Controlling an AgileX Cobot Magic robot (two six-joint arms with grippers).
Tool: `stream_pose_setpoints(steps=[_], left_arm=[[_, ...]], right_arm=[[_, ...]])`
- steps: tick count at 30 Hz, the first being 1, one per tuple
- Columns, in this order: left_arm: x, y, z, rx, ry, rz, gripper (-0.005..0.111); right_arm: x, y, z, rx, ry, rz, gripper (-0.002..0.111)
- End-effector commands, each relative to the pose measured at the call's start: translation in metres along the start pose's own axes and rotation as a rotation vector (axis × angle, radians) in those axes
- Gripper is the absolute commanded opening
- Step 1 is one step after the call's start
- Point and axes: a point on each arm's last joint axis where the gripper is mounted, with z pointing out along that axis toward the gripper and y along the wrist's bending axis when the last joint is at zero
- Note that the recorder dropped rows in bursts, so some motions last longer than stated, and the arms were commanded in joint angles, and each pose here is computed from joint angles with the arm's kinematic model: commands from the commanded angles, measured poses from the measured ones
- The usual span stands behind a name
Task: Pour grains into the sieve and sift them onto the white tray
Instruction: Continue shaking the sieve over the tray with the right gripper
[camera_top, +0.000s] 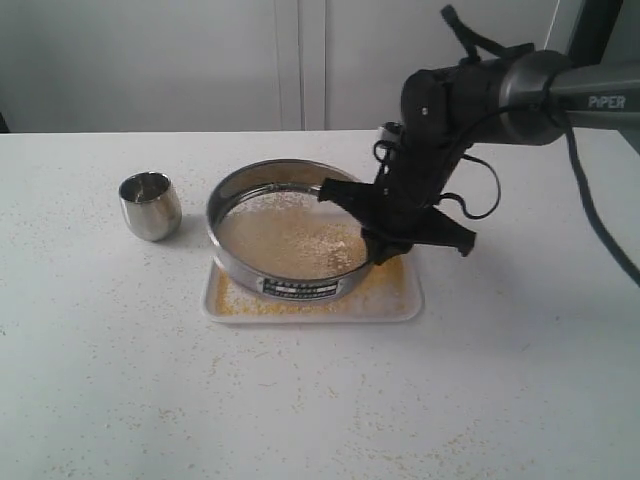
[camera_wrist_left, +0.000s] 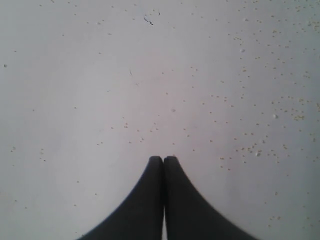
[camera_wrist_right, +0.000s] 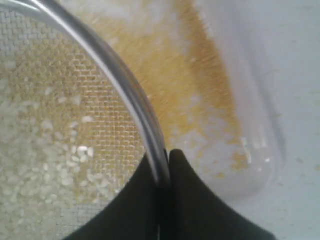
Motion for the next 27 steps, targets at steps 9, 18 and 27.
stream_pose_setpoints(steps=[9, 18, 27], left_arm=[[0.003, 0.000, 0.000, 0.001, 0.010, -0.006, 0.000], [0.003, 0.000, 0.000, 0.001, 0.010, -0.006, 0.000], [0.003, 0.000, 0.000, 0.001, 0.010, -0.006, 0.000]], right_arm=[[-0.003, -0.006, -0.002, 0.019, -0.014, 0.005, 0.000], [-0.001, -0.013, -0.003, 0.070, 0.036, 0.012, 0.000], [-0.002, -0.012, -0.016, 0.051, 0.020, -0.049, 0.000]])
